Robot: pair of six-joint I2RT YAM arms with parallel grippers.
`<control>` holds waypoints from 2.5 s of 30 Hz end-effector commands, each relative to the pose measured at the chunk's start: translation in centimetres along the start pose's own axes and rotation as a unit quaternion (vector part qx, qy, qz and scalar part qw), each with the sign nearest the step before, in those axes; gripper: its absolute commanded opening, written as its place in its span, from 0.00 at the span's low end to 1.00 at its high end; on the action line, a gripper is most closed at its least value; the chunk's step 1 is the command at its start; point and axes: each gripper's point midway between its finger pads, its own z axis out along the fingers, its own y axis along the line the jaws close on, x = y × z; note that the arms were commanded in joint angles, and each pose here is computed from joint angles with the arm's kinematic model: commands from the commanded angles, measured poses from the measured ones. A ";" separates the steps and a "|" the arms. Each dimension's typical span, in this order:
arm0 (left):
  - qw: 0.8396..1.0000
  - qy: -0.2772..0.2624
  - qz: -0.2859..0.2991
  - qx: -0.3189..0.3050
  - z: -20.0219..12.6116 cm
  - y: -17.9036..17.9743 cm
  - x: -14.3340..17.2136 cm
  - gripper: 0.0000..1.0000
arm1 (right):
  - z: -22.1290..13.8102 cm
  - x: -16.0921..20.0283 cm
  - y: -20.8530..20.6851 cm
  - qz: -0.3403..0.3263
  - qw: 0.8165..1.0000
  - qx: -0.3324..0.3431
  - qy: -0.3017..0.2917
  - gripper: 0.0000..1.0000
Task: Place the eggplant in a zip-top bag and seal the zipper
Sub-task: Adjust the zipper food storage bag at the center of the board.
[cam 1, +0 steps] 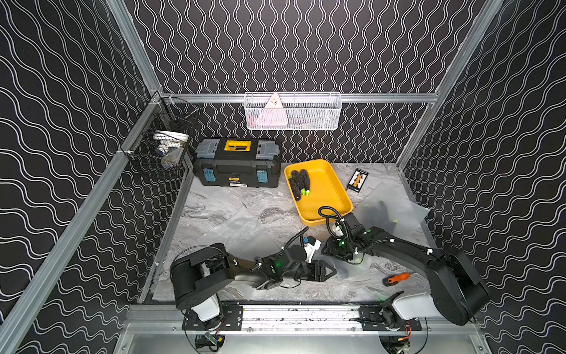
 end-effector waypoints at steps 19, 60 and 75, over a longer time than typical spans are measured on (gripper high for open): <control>0.999 0.007 0.031 -0.026 0.9 0.2 0.3 0.64 | 0.0 0.2 -0.8 -0.002 1.000 0.015 0.003 0.46; 0.997 0.013 0.063 -0.038 2.1 -0.6 1.1 0.32 | 0.8 0.3 -1.2 0.004 1.000 0.015 0.007 0.44; 0.998 0.004 0.049 -0.025 3.2 -0.8 0.7 0.29 | 0.4 0.4 -1.3 0.003 1.000 0.017 0.003 0.44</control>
